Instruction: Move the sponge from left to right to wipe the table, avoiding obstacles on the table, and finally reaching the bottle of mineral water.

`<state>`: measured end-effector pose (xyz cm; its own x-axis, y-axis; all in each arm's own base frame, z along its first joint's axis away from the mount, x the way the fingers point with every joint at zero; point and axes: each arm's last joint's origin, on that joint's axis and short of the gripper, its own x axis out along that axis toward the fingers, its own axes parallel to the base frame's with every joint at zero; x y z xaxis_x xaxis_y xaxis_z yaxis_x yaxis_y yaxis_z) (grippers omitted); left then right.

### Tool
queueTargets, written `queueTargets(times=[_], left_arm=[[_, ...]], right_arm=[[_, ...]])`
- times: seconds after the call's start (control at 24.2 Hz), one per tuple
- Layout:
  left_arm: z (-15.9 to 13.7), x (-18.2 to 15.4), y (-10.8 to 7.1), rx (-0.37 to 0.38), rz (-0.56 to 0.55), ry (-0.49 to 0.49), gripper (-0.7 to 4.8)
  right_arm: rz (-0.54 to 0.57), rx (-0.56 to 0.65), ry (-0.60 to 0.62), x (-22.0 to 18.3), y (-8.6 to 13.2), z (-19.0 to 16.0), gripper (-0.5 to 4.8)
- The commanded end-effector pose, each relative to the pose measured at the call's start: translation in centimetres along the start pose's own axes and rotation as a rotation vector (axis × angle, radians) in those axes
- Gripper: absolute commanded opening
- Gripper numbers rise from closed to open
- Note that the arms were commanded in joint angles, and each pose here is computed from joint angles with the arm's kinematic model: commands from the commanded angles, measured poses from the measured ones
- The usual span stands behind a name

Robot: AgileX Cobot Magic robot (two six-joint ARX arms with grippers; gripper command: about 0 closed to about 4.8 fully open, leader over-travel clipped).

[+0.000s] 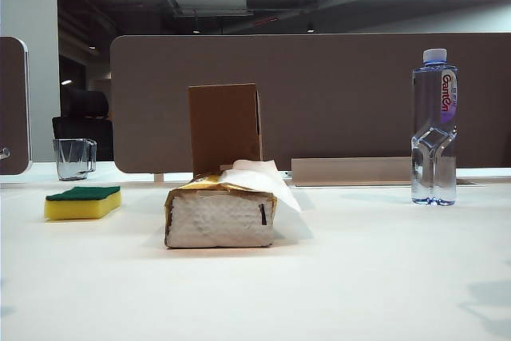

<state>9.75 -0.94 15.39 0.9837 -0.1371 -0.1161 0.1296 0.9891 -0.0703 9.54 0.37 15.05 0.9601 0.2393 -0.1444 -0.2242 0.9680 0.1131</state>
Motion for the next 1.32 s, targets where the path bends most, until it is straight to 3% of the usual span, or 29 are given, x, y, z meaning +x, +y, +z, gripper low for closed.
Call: queueTargets(times=[0.04, 0.95, 1.07, 1.2, 1.28, 1.32], left_arm=[[0.2, 0.0, 0.1, 0.005, 0.025, -0.012, -0.06], [0.4, -0.1, 0.1, 0.003, 0.031, -0.020, 0.04], [1.4, -0.4, -0.1, -0.063, 0.011, -0.050, 1.57], [2.8, -0.8, -0.2, -0.103, -0.001, -0.090, 1.66], [4.1, -1.3, -0.3, -0.105, -0.011, -0.129, 2.65], [4.4, -1.5, -0.4, -0.104, -0.025, -0.139, 2.90]], right_arm=[[0.001, 0.002, -0.004, 0.0, 0.0, 0.0, -0.06], [0.006, 0.003, -0.004, 0.0, 0.0, 0.0, -0.06], [0.006, 0.032, -0.006, 0.0, 0.0, 0.0, -0.06], [0.015, 0.122, -0.025, 0.0, 0.1, 0.3, -0.06], [0.074, 0.140, -0.070, -0.1, 0.3, 0.9, -0.06], [0.086, 0.136, -0.079, -0.1, 0.3, 1.1, -0.06]])
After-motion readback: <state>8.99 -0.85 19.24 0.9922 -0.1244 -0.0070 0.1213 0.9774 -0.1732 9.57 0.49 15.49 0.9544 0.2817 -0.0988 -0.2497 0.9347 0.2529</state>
